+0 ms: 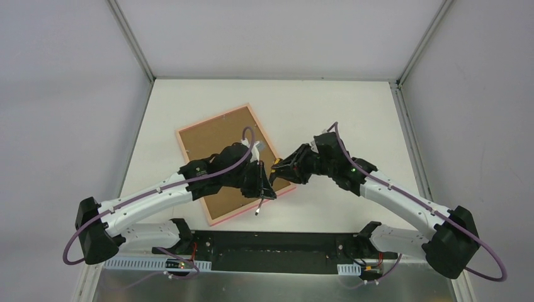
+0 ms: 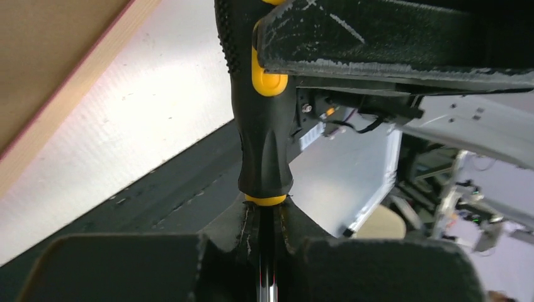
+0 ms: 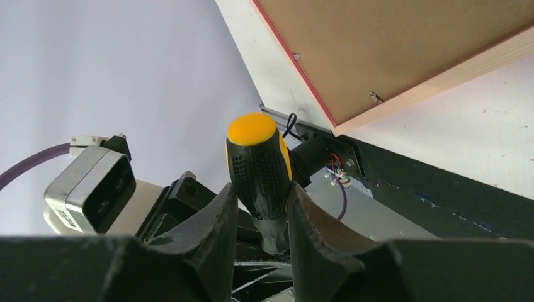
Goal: Take the photo out of the frame
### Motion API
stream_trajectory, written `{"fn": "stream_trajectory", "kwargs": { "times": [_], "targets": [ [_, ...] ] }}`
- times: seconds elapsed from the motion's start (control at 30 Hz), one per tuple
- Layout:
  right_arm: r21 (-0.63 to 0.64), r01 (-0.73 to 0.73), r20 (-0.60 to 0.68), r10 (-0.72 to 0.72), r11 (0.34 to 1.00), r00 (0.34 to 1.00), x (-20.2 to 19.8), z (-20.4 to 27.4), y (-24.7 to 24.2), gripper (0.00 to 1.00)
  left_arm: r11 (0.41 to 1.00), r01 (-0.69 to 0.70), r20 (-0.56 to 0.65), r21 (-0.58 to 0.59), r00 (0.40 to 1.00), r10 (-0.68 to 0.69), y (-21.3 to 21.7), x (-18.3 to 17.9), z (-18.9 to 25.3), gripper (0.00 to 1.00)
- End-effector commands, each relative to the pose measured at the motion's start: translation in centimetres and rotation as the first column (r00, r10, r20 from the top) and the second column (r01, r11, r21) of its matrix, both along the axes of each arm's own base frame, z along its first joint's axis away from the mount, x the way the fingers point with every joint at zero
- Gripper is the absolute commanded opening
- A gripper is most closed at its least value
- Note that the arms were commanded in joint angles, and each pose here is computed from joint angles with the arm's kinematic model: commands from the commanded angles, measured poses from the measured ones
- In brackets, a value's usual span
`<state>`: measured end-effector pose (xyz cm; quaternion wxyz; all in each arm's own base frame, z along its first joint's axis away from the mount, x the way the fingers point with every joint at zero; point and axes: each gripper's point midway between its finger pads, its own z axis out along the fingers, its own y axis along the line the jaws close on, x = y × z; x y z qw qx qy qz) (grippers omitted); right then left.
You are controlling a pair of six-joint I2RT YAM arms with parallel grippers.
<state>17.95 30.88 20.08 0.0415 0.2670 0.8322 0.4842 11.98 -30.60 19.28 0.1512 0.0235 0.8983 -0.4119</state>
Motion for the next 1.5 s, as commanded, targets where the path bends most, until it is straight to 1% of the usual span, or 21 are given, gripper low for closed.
{"fn": "stream_trajectory", "kwargs": {
  "times": [0.0, 0.03, 0.1, 0.13, 0.17, 0.23, 0.3, 0.33, 0.43, 0.53, 0.63, 0.73, 0.77, 0.83, 0.9, 1.07, 1.13, 1.17, 1.4, 1.43, 1.47],
  "targets": [
    [0.061, -0.198, 0.125, 0.189, 0.978, 0.974, -2.2, 3.5, 0.8, 0.36, 0.992, 0.124, 0.119, 0.006, 0.985, -0.124, 0.4, -0.3, 2.7, 0.00],
    [0.030, -0.254, 0.155, 0.246, 0.967, 0.957, -2.7, 3.3, 0.4, 0.56, 0.985, 0.171, 0.132, 0.005, 0.977, -0.170, 0.4, -0.7, 3.0, 0.00],
    [-0.018, -0.362, 0.198, 0.358, 0.932, 0.912, -3.8, 3.6, -0.4, 0.88, 0.960, 0.280, 0.153, 0.009, 0.948, -0.278, 0.5, -1.9, 3.6, 0.00],
    [-0.042, -0.403, 0.205, 0.403, 0.914, 0.892, -4.3, 3.9, -0.8, 0.93, 0.945, 0.327, 0.156, 0.009, 0.933, -0.325, 0.5, -2.5, 3.8, 0.00],
    [-0.101, -0.468, 0.248, 0.478, 0.878, 0.843, -4.9, 3.8, -1.5, 0.99, 0.929, 0.371, 0.160, 0.005, 0.916, -0.367, 0.6, -3.1, 4.0, 0.00],
    [-0.192, -0.566, 0.266, 0.598, 0.802, 0.756, -6.2, 3.6, -2.8, 0.99, 0.888, 0.460, 0.177, -0.016, 0.875, -0.450, 0.8, -4.3, 4.6, 0.00],
    [-0.260, -0.631, 0.237, 0.682, 0.731, 0.692, -6.9, 3.1, -4.0, 0.99, 0.841, 0.539, 0.208, -0.044, 0.828, -0.520, 1.0, -5.6, 5.3, 0.00],
    [-0.270, -0.655, 0.225, 0.708, 0.705, 0.669, -7.1, 2.8, -4.2, 0.99, 0.821, 0.568, 0.228, -0.053, 0.807, -0.544, 1.2, -6.0, 5.6, 0.00],
    [-0.152, -0.747, 0.245, 0.757, 0.648, 0.606, -8.6, 4.4, -3.6, 0.99, 0.767, 0.638, 0.298, -0.068, 0.747, -0.594, 1.8, -7.0, 6.6, 0.00],
    [0.035, -0.808, 0.307, 0.764, 0.588, 0.568, -10.1, 7.1, -2.4, 0.99, 0.746, 0.663, 0.334, -0.064, 0.719, -0.610, 2.3, -7.1, 7.0, 0.00],
    [0.111, -0.825, 0.365, 0.750, 0.554, 0.552, -10.7, 8.6, -1.8, 0.96, 0.735, 0.673, 0.330, -0.085, 0.715, -0.616, 2.5, -6.8, 7.2, 0.00],
    [0.149, -0.819, 0.359, 0.742, 0.554, 0.567, -10.7, 9.1, -1.6, 0.91, 0.721, 0.687, 0.319, -0.094, 0.706, -0.632, 2.4, -6.7, 7.1, 0.00],
    [0.172, -0.821, 0.347, 0.746, 0.545, 0.568, -10.8, 9.1, -1.6, 0.88, 0.717, 0.690, 0.318, -0.096, 0.704, -0.635, 2.4, -6.6, 7.1, 0.00],
    [0.204, -0.818, 0.313, 0.756, 0.538, 0.576, -10.6, 8.8, -1.3, 0.73, 0.713, 0.695, 0.315, -0.097, 0.701, -0.640, 2.3, -6.5, 7.1, 0.00],
    [0.210, -0.813, 0.290, 0.760, 0.542, 0.582, -10.4, 8.3, -1.1, 0.69, 0.709, 0.698, 0.315, -0.101, 0.699, -0.642, 2.2, -6.3, 7.0, 0.00],
    [0.219, -0.820, 0.294, 0.766, 0.528, 0.572, -10.4, 8.2, -1.0, 0.68, 0.699, 0.706, 0.305, -0.113, 0.694, -0.652, 2.2, -6.2, 6.9, 0.00],
    [0.229, -0.821, 0.288, 0.769, 0.523, 0.570, -10.4, 8.1, -1.0, 0.62, 0.694, 0.710, 0.297, -0.118, 0.692, -0.658, 2.1, -6.3, 6.7, 0.00],
    [0.235, -0.822, 0.284, 0.773, 0.518, 0.568, -10.4, 8.1, -1.0, 0.61, 0.690, 0.714, 0.296, -0.121, 0.690, -0.661, 2.1, -6.4, 6.7, 0.00],
    [0.241, -0.824, 0.271, 0.779, 0.513, 0.565, -10.4, 7.3, -0.9, 0.64, 0.677, 0.724, 0.298, -0.130, 0.680, -0.670, 2.2, -6.7, 6.7, 0.00],
    [0.242, -0.823, 0.268, 0.780, 0.514, 0.566, -10.4, 7.1, -0.9, 0.63, 0.677, 0.724, 0.297, -0.131, 0.680, -0.670, 2.2, -6.7, 6.7, 0.00],
    [0.243, -0.822, 0.264, 0.780, 0.515, 0.567, -10.4, 7.0, -0.9, 0.59, 0.676, 0.725, 0.295, -0.131, 0.680, -0.671, 2.2, -6.7, 6.7, 0.00]
  ]
}}
